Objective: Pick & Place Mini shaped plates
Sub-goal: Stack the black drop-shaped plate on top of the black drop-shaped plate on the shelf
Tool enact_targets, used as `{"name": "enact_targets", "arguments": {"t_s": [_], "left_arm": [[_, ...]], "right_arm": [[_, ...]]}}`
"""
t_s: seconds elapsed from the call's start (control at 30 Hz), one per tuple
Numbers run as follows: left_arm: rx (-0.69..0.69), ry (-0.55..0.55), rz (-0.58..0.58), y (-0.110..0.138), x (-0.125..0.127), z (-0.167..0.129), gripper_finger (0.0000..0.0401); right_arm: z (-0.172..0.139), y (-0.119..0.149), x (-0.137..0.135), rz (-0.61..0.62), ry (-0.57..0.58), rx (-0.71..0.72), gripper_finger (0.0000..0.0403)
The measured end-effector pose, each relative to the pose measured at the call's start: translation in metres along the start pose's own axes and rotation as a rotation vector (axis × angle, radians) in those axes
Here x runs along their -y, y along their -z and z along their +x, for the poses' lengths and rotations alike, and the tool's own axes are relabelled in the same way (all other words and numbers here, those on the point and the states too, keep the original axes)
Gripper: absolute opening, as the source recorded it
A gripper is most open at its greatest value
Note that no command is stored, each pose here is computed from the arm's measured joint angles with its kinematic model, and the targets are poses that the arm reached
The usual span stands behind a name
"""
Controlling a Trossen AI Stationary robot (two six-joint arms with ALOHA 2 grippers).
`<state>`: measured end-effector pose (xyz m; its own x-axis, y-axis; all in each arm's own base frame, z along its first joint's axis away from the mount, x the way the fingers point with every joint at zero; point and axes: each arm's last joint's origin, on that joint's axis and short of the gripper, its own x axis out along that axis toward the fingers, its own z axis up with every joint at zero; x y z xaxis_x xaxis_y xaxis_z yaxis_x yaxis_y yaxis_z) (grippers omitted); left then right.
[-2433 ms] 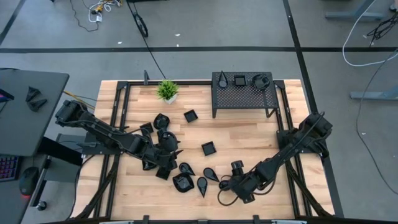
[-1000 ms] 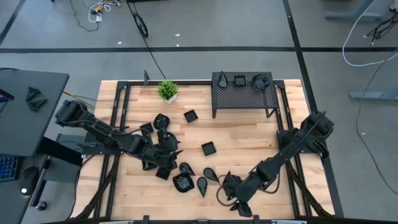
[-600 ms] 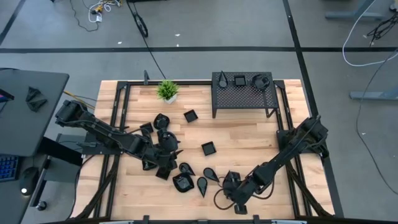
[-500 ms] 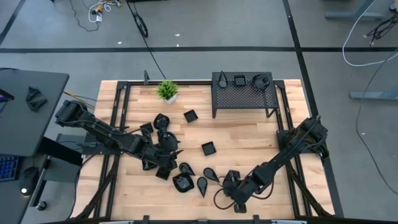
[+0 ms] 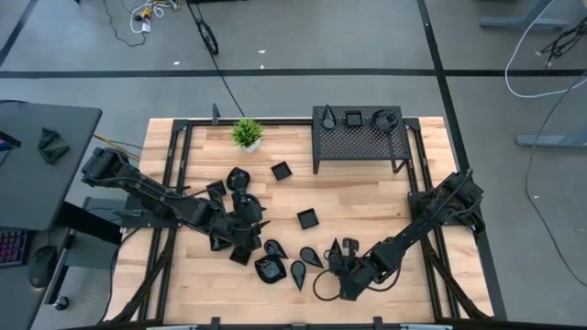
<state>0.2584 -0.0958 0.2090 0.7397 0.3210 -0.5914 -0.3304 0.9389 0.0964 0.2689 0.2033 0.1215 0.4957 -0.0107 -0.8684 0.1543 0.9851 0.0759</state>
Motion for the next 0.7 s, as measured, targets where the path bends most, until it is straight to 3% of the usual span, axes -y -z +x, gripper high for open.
{"name": "enact_targets", "arguments": {"t_s": [0.33,0.63,0.7], "left_arm": [[0.000,0.000,0.000,0.000,0.000,0.000,0.0193],[0.000,0.000,0.000,0.000,0.000,0.000,0.0193],[0.000,0.000,0.000,0.000,0.000,0.000,0.0193]], "right_arm": [[0.000,-0.005,0.024,0.067,0.143,-0.061,0.0004],[-0.024,0.002,0.051,0.137,0.396,-0.124,0.0008],[-0.028,0.001,0.052,0.154,0.403,-0.115,0.0006]]}}
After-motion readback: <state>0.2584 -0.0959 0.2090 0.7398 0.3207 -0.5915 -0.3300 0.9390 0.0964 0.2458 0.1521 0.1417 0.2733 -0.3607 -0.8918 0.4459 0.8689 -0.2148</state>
